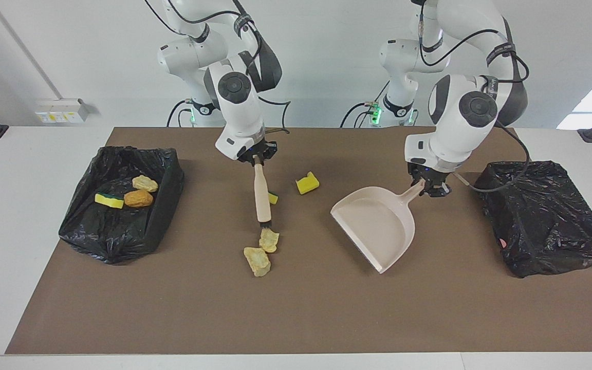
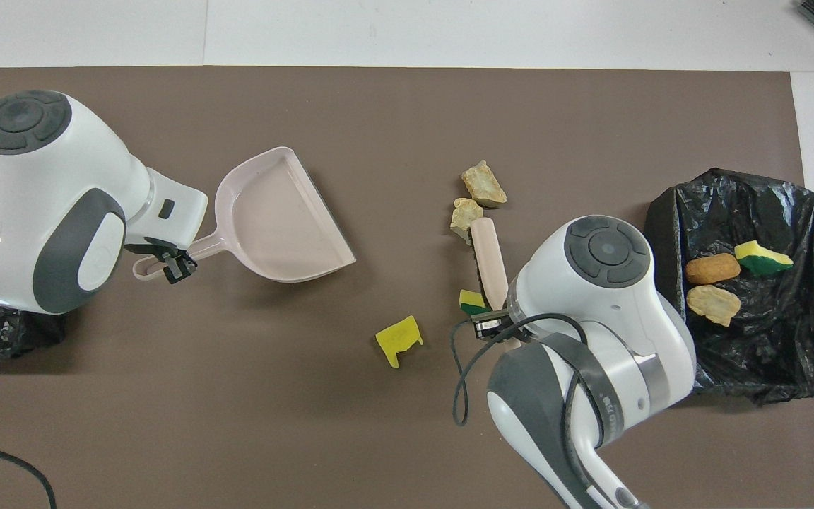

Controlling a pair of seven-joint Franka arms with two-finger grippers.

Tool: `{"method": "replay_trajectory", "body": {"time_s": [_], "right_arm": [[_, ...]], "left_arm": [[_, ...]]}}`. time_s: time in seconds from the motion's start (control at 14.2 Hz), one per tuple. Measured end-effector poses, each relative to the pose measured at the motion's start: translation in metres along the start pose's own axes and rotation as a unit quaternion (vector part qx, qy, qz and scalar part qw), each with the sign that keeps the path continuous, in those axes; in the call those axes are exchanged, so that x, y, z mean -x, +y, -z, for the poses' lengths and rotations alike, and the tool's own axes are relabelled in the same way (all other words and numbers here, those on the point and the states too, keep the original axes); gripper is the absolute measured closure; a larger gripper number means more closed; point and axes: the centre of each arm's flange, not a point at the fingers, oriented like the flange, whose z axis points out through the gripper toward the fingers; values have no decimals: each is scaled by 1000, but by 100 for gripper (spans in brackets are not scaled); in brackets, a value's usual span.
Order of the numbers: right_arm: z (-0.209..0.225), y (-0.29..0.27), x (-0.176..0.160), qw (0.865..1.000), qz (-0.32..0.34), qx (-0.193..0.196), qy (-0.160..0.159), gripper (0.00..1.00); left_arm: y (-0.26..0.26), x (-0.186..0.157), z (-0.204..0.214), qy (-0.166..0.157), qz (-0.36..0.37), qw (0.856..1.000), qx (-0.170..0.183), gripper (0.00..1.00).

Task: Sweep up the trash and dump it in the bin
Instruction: 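Pull the dustpan aside with the left gripper while the right gripper lifts the brush, then sweep the bread chunks toward the dustpan with the brush in the right gripper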

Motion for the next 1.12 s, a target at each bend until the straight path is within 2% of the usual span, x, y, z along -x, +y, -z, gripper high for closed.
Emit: {"method": "replay_trajectory", "body": {"time_s": [0.14,0.35,0.56,0.7,0.91,1.12], "right_arm": [[4,12,-7,999,38,20,17,74],[4,43,-34,996,68,16,59,74],[7,60,-66,992,99,36,71,74],[3,69,-89,990,108,55,73,74],[-30,64,-115,989,119,68,63,74],[-47,37,-115,986,141,70,50,74]], "left_arm": [[-4,15,-11,-7,-37,999,0,68],[11,20,-38,7,-61,997,-47,68],[39,29,-60,10,-75,995,-70,68],[47,31,-63,14,-78,994,-79,68],[54,35,-75,23,-79,992,-92,68],[58,37,-81,22,-79,993,-89,68]]}}
